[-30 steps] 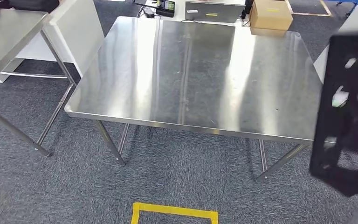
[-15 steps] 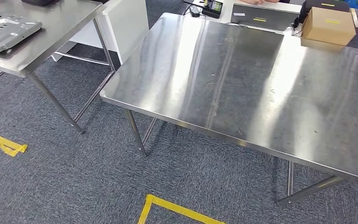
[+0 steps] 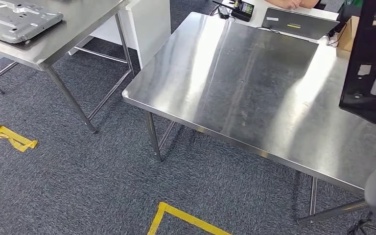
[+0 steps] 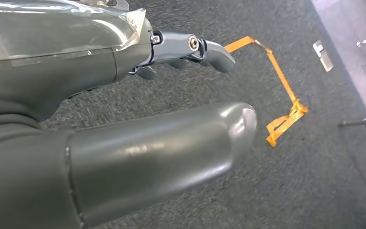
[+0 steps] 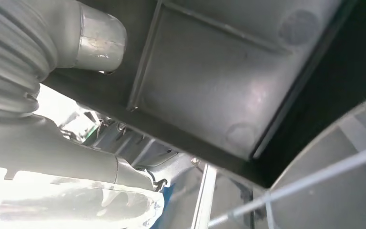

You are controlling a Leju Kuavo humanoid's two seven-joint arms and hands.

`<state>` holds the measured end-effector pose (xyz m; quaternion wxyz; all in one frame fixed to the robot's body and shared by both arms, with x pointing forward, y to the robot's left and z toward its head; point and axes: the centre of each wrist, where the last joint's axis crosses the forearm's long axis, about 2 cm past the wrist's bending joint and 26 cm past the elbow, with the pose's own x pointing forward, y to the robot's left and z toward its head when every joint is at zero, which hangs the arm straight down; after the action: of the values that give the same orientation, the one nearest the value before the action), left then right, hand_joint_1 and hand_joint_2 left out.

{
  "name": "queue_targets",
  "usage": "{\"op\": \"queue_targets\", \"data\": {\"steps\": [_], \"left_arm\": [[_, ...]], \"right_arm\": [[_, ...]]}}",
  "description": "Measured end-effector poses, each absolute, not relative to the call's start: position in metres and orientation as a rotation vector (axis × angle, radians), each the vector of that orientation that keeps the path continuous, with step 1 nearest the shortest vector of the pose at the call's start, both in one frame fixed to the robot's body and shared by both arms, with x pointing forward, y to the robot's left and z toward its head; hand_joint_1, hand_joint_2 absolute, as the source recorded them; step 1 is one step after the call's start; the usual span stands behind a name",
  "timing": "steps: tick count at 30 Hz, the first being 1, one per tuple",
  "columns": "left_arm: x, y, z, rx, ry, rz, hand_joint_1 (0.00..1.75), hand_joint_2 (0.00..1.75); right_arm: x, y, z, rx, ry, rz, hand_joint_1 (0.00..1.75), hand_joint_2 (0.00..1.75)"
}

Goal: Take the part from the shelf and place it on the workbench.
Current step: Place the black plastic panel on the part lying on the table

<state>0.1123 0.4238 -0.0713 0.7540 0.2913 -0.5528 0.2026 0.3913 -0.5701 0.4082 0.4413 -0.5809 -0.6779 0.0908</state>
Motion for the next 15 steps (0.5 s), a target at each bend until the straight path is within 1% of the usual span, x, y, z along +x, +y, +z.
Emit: {"op": "queue_targets", "data": {"steps": [4, 7, 12, 15], "left_arm": [[0.107, 0.421, -0.074, 0.612, -1.197, 0.414, 0.00, 0.00], [0.106, 0.419, -0.075, 0.600, -1.191, 0.394, 0.00, 0.00], [0.103, 0.417, -0.077, 0.573, -1.184, 0.386, 0.00, 0.00], [0.100, 0.417, -0.078, 0.569, -1.177, 0.388, 0.00, 0.00]], "right_arm": [[0.403, -0.564, 0.380, -1.402, -1.598, 0.247, 1.75, 1.75], [0.408, -0.561, 0.346, -1.390, -1.516, 0.244, 1.75, 1.75], [0.402, -0.560, 0.274, -1.359, -1.349, 0.240, 1.75, 1.75], [0.396, -0.561, 0.248, -1.361, -1.282, 0.212, 1.75, 1.75]]}}
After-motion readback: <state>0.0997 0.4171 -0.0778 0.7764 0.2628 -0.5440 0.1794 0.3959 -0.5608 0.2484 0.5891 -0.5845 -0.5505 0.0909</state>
